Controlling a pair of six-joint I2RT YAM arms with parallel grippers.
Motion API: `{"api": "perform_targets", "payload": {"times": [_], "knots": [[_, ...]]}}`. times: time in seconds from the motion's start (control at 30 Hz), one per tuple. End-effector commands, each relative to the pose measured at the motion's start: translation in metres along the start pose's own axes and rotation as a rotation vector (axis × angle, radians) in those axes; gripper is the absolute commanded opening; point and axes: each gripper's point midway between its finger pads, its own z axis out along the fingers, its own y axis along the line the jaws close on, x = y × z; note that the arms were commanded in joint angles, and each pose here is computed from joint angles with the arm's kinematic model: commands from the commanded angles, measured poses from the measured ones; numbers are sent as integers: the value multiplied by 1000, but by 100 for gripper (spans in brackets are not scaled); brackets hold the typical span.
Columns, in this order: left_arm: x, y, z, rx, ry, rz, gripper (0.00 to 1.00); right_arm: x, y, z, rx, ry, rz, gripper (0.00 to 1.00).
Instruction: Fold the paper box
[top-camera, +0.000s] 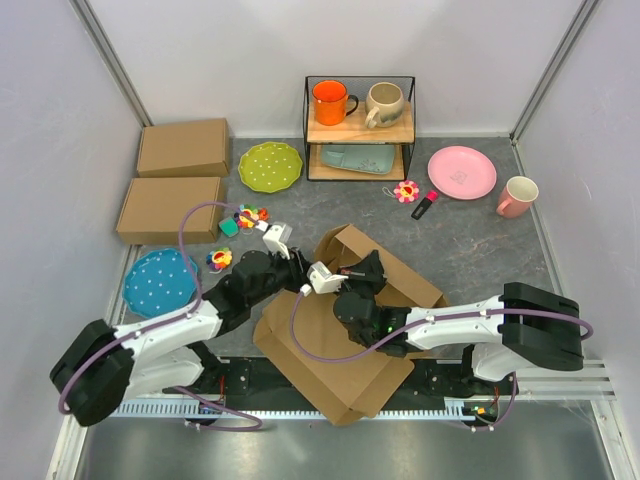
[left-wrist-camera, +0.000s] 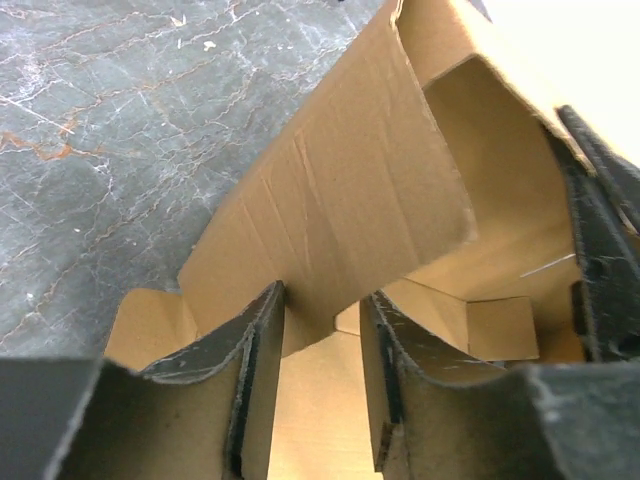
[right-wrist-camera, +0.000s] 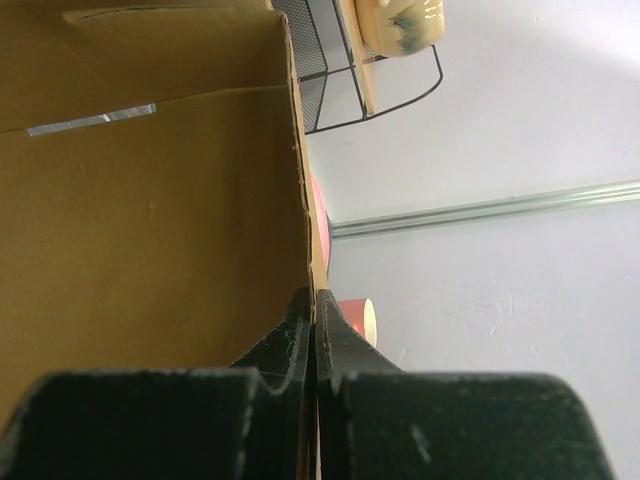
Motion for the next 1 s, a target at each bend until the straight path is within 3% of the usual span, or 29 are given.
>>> {"api": "perform_targets", "payload": {"times": [0.0,0.33,0.5,0.6,0.73,0.77,0.97], "knots": [[-12,-3,-18,-9,-23,52,46,1,26,0,-72,-41,-5,0],[-33,11,-56,-119,-121,60,46,-1,26,0,-72,-44,4,0],[-53,38,-75,-258,-284,-13,44,0,26,0,-74,-43,5,0],[-69,41,-72,-265,-386,-53,51,-1,25,-1,-78,-47,10,0],[-93,39,-39,-283,-344,-51,50,-1,25,0,-81,-44,11,0],[-78,41,-19,-269,-256,-45,49,-1,26,-1,-84,-45,9,0],[-70,28,28,-182,-146,-54,47,0,27,0,-87,-38,13,0]]}}
